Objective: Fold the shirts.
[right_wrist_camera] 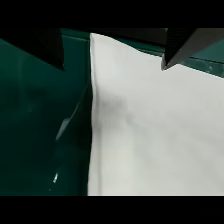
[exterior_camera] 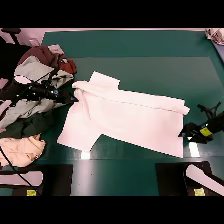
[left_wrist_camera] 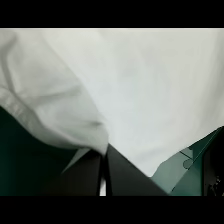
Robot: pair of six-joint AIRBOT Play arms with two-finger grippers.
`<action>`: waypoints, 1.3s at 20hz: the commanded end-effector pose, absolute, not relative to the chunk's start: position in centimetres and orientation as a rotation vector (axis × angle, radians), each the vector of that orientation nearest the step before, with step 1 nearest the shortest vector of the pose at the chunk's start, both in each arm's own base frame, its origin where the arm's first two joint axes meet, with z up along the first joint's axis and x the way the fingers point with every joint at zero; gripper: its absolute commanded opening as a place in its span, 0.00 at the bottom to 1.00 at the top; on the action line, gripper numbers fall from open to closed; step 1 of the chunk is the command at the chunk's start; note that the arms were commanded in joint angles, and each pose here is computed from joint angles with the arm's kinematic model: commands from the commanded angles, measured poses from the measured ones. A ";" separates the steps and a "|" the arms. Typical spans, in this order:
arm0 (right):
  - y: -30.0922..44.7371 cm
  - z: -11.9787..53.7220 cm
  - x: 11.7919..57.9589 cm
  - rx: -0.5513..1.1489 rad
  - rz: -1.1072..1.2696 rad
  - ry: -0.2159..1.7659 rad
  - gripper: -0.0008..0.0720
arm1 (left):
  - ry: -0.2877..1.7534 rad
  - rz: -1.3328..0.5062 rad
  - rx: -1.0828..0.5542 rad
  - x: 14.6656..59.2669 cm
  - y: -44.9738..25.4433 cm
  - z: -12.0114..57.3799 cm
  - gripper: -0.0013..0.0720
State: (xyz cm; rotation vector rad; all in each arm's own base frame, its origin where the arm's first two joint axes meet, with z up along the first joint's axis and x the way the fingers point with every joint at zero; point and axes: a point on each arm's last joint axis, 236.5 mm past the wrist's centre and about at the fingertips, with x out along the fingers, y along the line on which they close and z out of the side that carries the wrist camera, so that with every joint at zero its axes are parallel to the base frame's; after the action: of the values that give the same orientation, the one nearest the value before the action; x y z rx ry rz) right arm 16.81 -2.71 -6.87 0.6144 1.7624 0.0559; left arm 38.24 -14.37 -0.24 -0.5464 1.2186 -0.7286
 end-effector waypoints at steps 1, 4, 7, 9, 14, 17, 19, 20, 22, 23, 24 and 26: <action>-1.9 -8.4 16.4 0.703 0.077 1.716 0.93 | 1.216 -0.727 -0.547 38.3 -14.4 -0.2 0.05; -0.6 -8.9 16.0 0.673 0.134 1.774 0.93 | 1.215 -0.726 -0.546 38.4 -14.3 -0.2 0.05; 1.9 -9.8 15.2 0.683 0.234 1.892 0.92 | 1.213 -0.724 -0.546 38.4 -14.3 -0.2 0.05; 3.9 -9.9 16.0 0.712 0.291 1.891 0.68 | 1.218 -0.728 -0.546 38.3 -14.4 -0.2 0.05; 4.2 -5.5 20.1 0.563 0.385 1.766 0.04 | 1.225 -0.725 -0.565 38.1 -14.5 0.1 0.05; 1.6 0.7 25.0 0.475 0.301 1.525 0.03 | 1.186 -0.696 -0.581 38.4 -14.4 2.1 0.05; -0.2 5.1 27.2 0.446 0.232 1.372 0.03 | 1.128 -0.666 -0.593 38.4 -14.3 5.0 0.05; -0.7 7.3 28.0 0.436 0.210 1.302 0.03 | 1.098 -0.649 -0.613 38.2 -14.3 6.9 0.05; -1.2 11.6 29.4 0.402 0.183 1.176 0.03 | 1.042 -0.631 -0.646 37.3 -14.5 10.5 0.05; -0.7 14.1 30.3 0.394 0.207 1.099 0.03 | 1.005 -0.621 -0.656 36.9 -14.5 12.3 0.05; -0.3 17.0 31.3 0.380 0.226 1.008 0.03 | 0.943 -0.606 -0.673 36.7 -14.5 14.6 0.05; 0.1 22.5 32.4 0.328 0.252 0.869 0.03 | 0.785 -0.628 -0.735 36.1 -15.0 20.5 0.05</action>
State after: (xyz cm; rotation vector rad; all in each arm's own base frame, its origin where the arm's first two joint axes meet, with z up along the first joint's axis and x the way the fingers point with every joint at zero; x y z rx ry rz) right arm 30.94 -0.62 14.87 0.3751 1.0795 0.2251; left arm 36.97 -14.65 13.78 -0.6418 0.9507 -0.6356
